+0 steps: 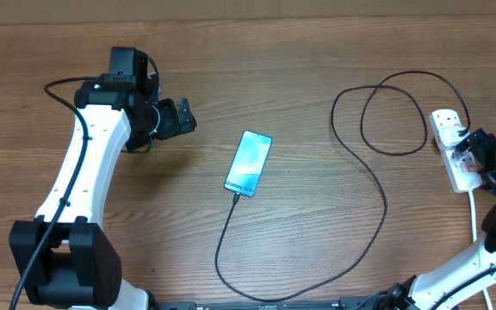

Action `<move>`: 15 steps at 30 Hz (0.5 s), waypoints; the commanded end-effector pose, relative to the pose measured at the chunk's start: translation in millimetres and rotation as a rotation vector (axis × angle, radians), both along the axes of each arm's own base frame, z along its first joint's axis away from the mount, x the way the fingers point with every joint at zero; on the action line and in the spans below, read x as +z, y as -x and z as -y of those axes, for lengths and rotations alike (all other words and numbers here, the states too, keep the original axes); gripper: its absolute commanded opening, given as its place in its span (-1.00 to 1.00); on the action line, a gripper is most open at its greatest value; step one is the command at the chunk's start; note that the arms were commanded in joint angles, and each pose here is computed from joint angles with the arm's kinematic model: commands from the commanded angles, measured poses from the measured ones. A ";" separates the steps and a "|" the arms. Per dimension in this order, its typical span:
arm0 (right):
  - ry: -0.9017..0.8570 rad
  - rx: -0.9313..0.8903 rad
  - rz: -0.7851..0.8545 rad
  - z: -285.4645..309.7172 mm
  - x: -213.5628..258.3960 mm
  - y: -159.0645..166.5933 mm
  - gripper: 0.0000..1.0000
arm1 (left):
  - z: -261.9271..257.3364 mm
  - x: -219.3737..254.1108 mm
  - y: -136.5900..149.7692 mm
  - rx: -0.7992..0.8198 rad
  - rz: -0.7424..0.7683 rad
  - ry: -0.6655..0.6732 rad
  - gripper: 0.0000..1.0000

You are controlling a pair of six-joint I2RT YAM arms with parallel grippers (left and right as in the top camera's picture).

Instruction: Plug charger to phone and switch on socket

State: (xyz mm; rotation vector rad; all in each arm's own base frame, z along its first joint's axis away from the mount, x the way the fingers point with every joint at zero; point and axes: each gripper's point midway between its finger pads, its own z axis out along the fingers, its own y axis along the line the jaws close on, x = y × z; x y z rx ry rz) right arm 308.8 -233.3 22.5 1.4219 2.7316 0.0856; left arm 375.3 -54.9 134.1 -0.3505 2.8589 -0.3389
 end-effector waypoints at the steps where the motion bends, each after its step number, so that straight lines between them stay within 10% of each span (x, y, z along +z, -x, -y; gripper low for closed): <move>1: 0.121 -0.025 -0.013 14.5 24.2 6.2 0.99 | -3.3 4.3 0.4 -0.011 0.017 -0.011 0.99; 15: -0.016 0.154 0.142 -23.7 46.1 -7.4 1.00 | -3.3 4.3 0.4 -0.011 0.017 -0.011 0.99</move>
